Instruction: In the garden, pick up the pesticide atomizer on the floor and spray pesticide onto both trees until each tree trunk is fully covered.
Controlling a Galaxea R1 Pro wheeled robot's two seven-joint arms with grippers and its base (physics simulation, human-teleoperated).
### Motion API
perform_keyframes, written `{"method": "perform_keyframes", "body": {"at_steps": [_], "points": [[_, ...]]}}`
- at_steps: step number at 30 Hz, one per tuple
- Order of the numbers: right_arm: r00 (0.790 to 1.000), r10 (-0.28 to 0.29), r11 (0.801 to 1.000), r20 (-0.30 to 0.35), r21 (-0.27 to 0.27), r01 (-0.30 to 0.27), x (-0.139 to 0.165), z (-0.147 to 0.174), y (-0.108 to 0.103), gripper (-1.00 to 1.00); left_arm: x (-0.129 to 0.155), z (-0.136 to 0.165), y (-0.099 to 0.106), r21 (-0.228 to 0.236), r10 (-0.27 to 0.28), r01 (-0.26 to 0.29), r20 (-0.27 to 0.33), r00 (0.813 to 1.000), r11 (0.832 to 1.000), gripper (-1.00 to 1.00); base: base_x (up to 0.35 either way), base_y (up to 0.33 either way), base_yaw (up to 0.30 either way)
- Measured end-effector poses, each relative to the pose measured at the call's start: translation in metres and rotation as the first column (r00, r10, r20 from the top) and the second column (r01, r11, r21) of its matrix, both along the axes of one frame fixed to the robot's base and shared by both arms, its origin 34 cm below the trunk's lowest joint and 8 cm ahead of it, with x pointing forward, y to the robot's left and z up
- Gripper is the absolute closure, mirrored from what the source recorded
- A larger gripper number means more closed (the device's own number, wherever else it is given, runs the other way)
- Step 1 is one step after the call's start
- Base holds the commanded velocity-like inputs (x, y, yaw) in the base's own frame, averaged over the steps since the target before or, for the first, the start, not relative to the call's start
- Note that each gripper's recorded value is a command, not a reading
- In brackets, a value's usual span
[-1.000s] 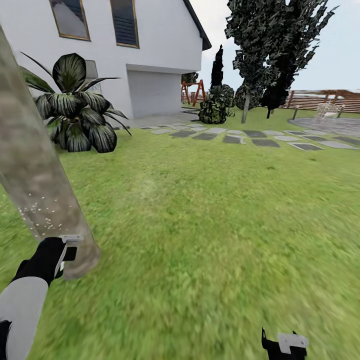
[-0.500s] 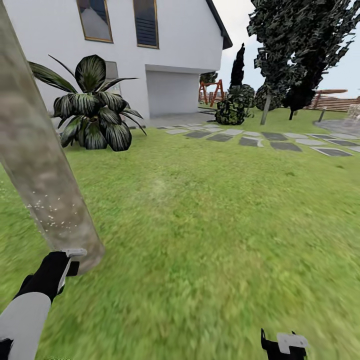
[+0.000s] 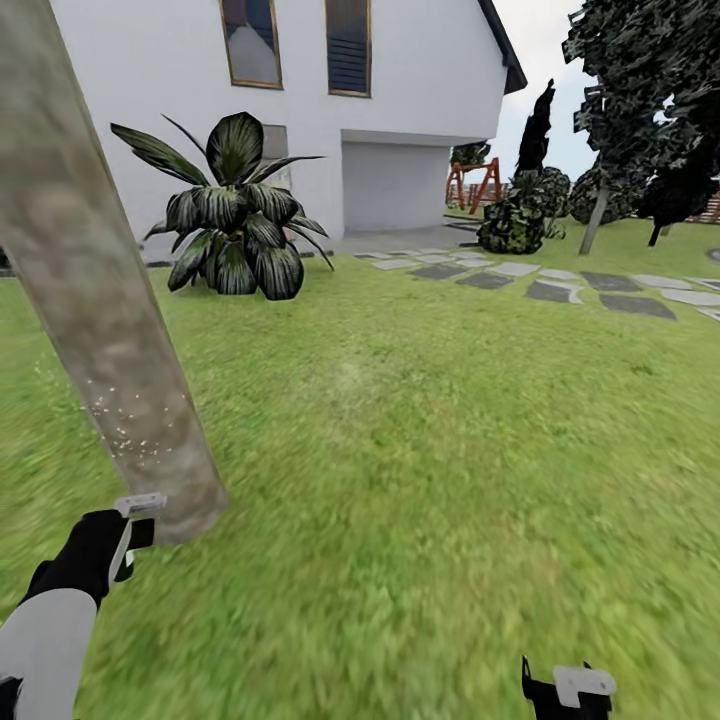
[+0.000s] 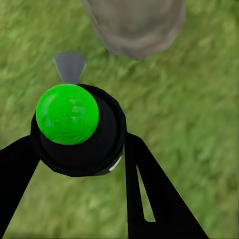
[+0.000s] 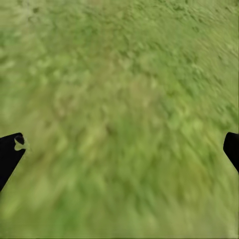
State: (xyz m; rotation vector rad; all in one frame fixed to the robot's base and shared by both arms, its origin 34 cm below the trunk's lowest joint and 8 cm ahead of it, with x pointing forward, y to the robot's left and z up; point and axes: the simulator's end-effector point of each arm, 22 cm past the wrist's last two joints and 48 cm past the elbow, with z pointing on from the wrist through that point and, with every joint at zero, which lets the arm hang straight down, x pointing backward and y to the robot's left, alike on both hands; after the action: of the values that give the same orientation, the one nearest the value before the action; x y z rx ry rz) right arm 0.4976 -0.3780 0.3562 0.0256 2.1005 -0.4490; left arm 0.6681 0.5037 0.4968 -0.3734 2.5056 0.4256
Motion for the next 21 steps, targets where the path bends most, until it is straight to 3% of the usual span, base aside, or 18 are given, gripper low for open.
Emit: {"method": "perform_keyframes", "body": {"at_steps": [3,21], "points": [[1.0,0.0,1.0,0.0,0.0,0.0,0.0,0.0,-0.0001,-1.0,0.0004,-0.0003,-0.0013,0.0,-0.002,0.002,0.0,1.0,1.0,1.0,0.231,-0.201,0.157],[1.0,-0.002,1.0,0.001,-0.002,0.002,0.0002,0.0005,-0.0008,-1.0,-0.0028,0.0004,0.0044,0.029,0.02,-0.02,-0.008,1.0,0.999,1.0,0.19,-0.222,0.009]]}}
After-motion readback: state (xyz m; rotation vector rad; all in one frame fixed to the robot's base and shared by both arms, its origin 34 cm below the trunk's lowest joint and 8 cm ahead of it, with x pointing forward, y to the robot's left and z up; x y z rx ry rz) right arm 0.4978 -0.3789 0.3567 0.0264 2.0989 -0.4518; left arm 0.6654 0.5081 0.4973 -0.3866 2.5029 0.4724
